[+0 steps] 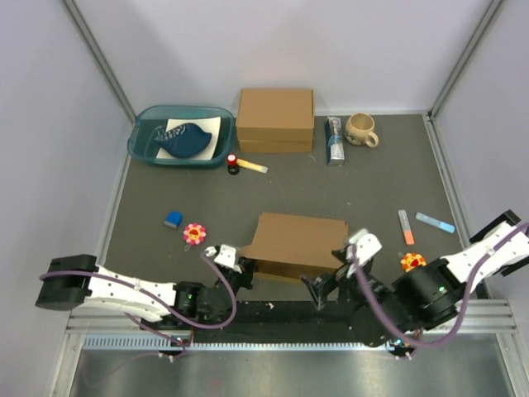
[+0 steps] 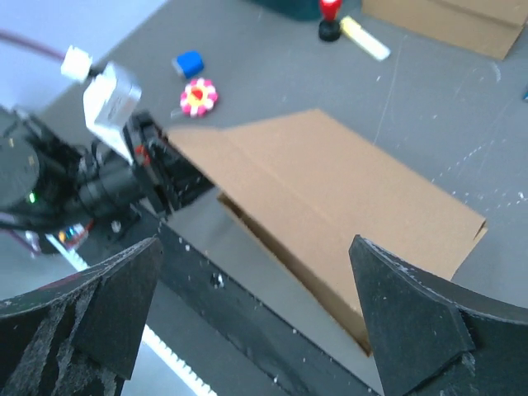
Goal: Fold the paper box
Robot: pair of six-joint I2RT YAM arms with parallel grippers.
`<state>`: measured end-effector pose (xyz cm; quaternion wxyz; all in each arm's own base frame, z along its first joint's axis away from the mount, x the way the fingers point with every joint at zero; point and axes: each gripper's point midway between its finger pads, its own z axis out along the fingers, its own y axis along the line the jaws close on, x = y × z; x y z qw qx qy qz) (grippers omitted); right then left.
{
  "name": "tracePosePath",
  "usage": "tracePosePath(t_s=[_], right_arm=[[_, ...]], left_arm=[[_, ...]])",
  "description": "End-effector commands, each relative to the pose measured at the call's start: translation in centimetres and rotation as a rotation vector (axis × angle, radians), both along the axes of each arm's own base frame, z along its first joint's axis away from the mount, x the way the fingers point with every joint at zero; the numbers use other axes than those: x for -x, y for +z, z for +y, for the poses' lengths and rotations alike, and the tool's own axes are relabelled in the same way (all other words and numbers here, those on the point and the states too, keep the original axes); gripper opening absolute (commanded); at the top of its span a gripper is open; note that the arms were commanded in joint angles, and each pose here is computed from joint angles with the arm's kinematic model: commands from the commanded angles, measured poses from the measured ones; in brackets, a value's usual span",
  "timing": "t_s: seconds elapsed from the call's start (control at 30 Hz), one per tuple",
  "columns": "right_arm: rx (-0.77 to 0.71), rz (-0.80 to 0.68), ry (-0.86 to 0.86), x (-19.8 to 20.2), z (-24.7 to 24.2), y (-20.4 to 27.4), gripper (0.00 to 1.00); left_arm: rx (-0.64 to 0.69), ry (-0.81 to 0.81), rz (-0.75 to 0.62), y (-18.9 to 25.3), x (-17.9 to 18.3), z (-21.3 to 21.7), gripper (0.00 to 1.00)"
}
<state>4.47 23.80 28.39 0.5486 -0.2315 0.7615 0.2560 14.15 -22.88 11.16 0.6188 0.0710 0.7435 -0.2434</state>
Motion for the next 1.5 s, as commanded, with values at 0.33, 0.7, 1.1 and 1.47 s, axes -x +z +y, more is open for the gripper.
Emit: tracePosePath(t_s=[0.33,0.7,1.1,1.47], right_arm=[[-0.096,0.061,-0.226,-5.5,-4.5,-4.7,0.52],[0.123,0.244,-0.196,-4.1,-2.2,-14.9,0.27],[0.261,0.316,-0.174,-2.5,-1.2,-20.4,0.25],[0.189,0.325,-0.172,-3.2,-1.4,-19.1,0.13]], left_arm=[[-0.017,-0.164,0.112,0.3,2.5,1.2,0.34],[0.020,-0.051,0.139,5.5,1.4,5.3,0.36],[0.176,0.147,-0.021,12.6,-1.3,7.0,0.47],[0.119,-0.095,-0.073,11.0,-4.6,-4.2,0.64]])
